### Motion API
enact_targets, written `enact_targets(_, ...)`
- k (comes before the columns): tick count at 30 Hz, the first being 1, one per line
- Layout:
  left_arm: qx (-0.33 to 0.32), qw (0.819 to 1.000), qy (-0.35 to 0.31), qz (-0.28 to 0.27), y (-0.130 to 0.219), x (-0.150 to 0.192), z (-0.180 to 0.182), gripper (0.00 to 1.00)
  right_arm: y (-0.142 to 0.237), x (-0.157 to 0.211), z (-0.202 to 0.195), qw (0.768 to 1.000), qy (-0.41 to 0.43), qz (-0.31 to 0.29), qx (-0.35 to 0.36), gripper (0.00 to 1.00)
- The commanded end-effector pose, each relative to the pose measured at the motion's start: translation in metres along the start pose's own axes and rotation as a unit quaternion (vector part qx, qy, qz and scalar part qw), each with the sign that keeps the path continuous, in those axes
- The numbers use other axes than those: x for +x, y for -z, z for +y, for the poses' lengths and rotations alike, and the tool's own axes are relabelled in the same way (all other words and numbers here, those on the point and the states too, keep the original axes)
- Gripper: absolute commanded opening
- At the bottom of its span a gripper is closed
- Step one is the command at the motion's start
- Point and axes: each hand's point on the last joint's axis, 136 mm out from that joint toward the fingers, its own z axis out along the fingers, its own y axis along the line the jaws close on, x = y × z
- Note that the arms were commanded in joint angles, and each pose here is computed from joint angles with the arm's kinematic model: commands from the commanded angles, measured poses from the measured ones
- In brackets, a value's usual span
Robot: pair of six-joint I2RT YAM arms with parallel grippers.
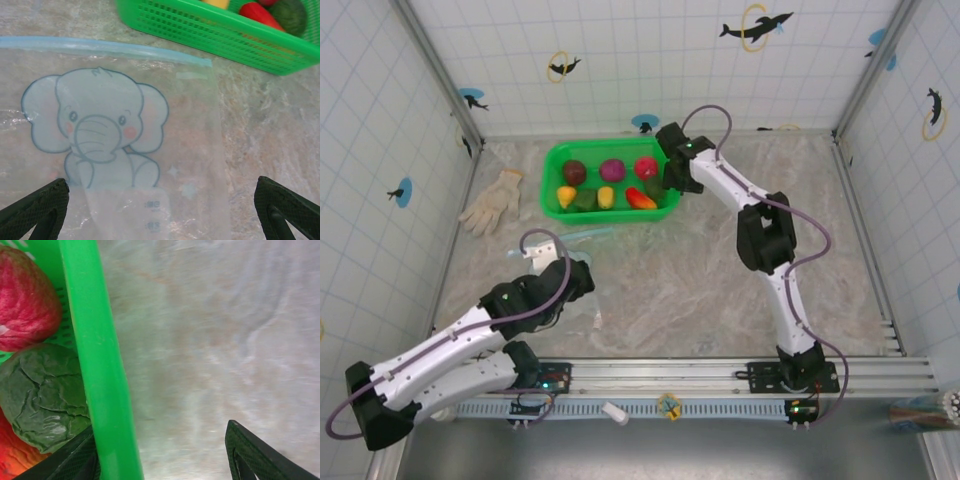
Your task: Place the food in the zip-top bag and seal the zipper
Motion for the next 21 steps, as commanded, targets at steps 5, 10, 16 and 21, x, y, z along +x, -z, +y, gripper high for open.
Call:
enact_targets(5, 0.039, 0.997, 0.040, 0.045, -0.015, -0.026, -0.021, 0.97, 0.055, -0.008, -0.143, 0.990, -0.050, -0.031, 0.130, 0.62)
enact_targets(10, 0.053, 0.985, 0.147, 0.075, -0.034, -0.037, -0.016, 0.93, 0.064, 0.003, -0.206, 0.983, -0.105, -0.027, 0.145, 0.58)
enact_targets(16, -0.029, 0.947, 0.309, 0.080, -0.060, -0.047, 0.004, 0.88, 0.131, -0.050, -0.180, 0.983, -0.108, -0.113, 0.093, 0.66)
enact_targets(21, -0.126, 0.886, 0.443, 0.058, -0.072, -0.067, 0.022, 0.81, 0.181, -0.036, -0.141, 0.977, -0.138, -0.141, 0.079, 0.70)
